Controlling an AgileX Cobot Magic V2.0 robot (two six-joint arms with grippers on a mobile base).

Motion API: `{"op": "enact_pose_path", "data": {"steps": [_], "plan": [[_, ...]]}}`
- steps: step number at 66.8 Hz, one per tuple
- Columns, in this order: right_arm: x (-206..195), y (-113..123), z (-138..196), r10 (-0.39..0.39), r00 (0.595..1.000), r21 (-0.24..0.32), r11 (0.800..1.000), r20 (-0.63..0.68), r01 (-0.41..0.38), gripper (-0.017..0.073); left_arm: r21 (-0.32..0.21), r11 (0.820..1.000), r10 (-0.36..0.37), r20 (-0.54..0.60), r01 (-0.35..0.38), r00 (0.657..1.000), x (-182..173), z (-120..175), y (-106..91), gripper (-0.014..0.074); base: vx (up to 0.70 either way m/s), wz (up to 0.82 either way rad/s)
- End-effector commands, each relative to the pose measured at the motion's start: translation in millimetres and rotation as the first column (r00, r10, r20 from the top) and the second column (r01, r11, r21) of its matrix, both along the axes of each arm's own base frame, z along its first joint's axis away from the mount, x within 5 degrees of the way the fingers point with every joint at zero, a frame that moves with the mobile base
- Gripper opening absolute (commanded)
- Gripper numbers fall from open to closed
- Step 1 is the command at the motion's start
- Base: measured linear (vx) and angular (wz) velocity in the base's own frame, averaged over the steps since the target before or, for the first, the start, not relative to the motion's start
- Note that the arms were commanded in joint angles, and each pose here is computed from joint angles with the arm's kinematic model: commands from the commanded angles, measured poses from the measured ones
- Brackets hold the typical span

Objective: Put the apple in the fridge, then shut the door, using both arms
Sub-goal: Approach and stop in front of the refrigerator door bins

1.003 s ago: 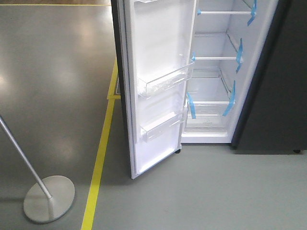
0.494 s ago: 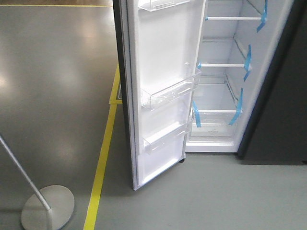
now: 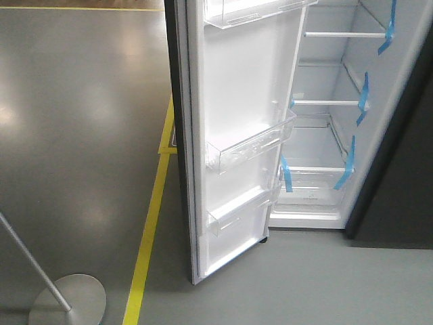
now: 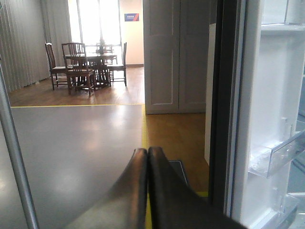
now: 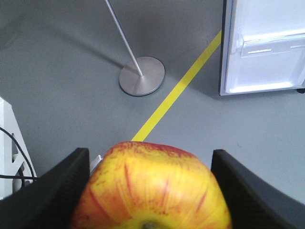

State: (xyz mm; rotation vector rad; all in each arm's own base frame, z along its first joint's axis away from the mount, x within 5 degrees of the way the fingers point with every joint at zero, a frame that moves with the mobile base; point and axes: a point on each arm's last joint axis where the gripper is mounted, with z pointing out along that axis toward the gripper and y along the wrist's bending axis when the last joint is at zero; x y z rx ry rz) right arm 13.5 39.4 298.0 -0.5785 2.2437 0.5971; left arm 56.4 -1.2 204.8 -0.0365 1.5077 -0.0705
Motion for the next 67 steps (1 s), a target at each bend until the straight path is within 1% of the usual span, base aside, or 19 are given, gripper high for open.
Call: {"op": "enact_pose_path", "data": {"steps": [1, 67], "plan": [[3.2, 2.2, 11.7, -0.010, 0.998, 0.053, 0.999, 0.061, 0.006, 0.0122, -0.012, 1.000, 0.009, 0.110, -0.008, 0.994, -3.0, 13.5, 0.9, -0.0006, 0.12, 0.04], [3.2, 2.2, 11.7, -0.010, 0.998, 0.053, 0.999, 0.061, 0.006, 0.0122, -0.012, 1.000, 0.009, 0.110, -0.008, 0.994, -3.0, 13.5, 0.9, -0.0006, 0.11, 0.00]]}}
